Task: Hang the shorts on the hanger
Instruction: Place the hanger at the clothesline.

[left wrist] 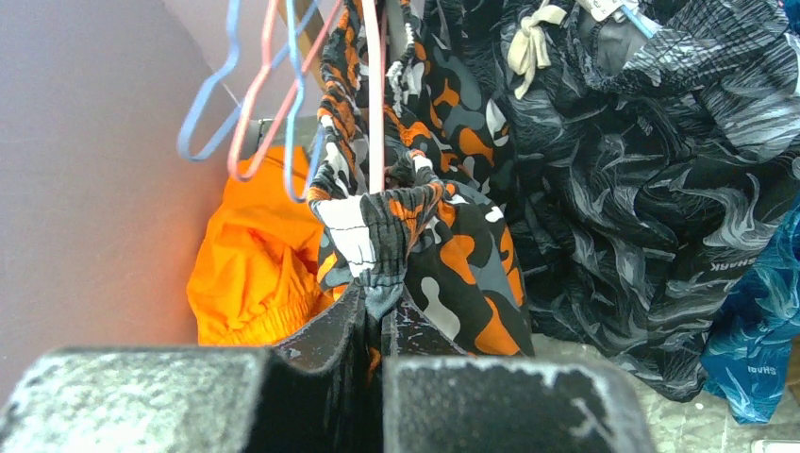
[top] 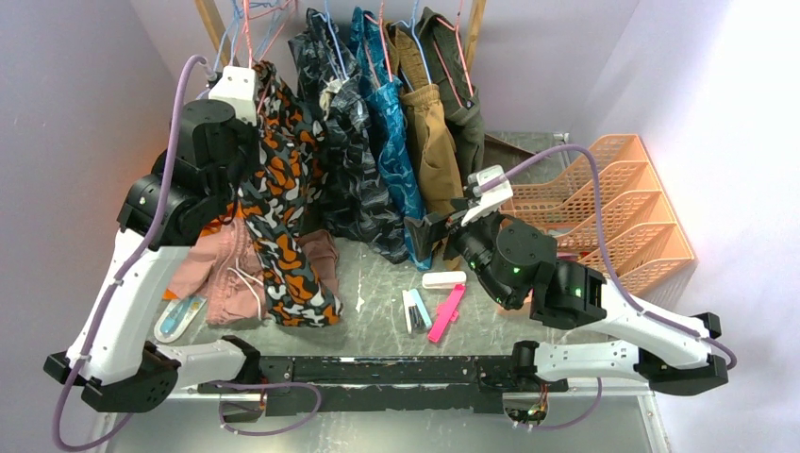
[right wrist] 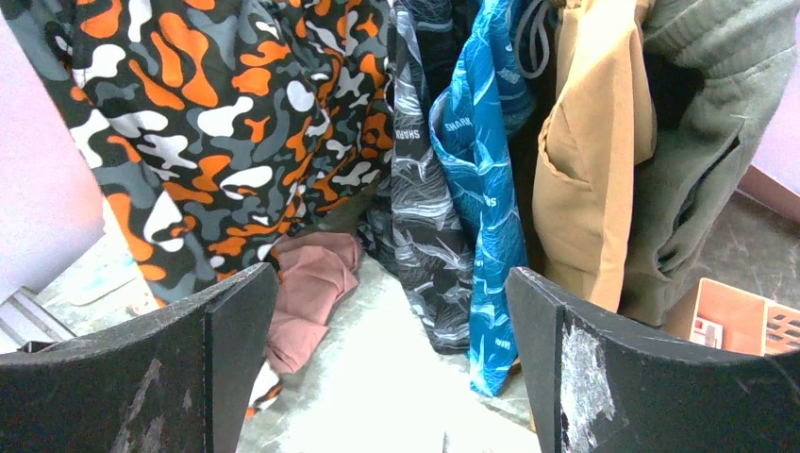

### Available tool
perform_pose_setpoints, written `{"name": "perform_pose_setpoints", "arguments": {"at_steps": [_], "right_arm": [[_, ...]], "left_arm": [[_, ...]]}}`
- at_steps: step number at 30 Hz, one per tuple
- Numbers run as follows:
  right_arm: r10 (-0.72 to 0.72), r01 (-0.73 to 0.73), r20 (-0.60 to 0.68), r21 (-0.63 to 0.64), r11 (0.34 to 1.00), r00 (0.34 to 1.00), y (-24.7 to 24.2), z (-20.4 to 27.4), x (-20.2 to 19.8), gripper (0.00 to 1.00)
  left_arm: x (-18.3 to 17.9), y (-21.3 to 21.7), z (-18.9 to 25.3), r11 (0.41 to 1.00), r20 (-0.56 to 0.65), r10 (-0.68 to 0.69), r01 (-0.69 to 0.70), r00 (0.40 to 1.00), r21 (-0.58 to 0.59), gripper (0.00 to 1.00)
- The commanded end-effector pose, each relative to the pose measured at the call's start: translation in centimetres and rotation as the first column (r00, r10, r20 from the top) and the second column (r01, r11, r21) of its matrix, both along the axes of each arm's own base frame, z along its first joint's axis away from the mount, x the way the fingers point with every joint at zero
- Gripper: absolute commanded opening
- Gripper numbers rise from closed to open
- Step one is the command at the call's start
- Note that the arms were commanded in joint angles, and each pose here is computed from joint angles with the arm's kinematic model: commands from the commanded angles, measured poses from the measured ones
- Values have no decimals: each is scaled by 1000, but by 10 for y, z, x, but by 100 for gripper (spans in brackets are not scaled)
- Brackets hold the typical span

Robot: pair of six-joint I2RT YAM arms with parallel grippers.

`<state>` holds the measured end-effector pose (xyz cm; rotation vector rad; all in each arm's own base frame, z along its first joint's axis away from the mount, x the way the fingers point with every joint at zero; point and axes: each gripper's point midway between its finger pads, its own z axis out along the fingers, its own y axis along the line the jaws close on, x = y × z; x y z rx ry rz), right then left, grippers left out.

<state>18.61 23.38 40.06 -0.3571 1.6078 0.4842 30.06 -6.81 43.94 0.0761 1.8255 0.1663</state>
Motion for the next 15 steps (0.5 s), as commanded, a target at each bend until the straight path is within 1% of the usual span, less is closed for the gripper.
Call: {"name": "perform_pose_setpoints", "arguments": {"at_steps": [1,5,10,15], "right_arm": [[-2,2,-9,-6,1000,1000,-9,-5,-2,96],[-2,2,-13,-5,1000,1000,-11,-8,-3,96],[-3,3,-14,-7,1000,1000,-13,-9,-4,96],[-5,4,-5,-17,1000,1000,-12,-9,-2,96]], "left_arm": [[14,-14,21,990,102,-67,79,993,-117,7],[14,-28,39,974,181,-142,170,973,-149,7],[7,-32,64,964,264,-203,240,943,-117,7],[8,-20,79,980,285,-164,188,945,-60,7]]}}
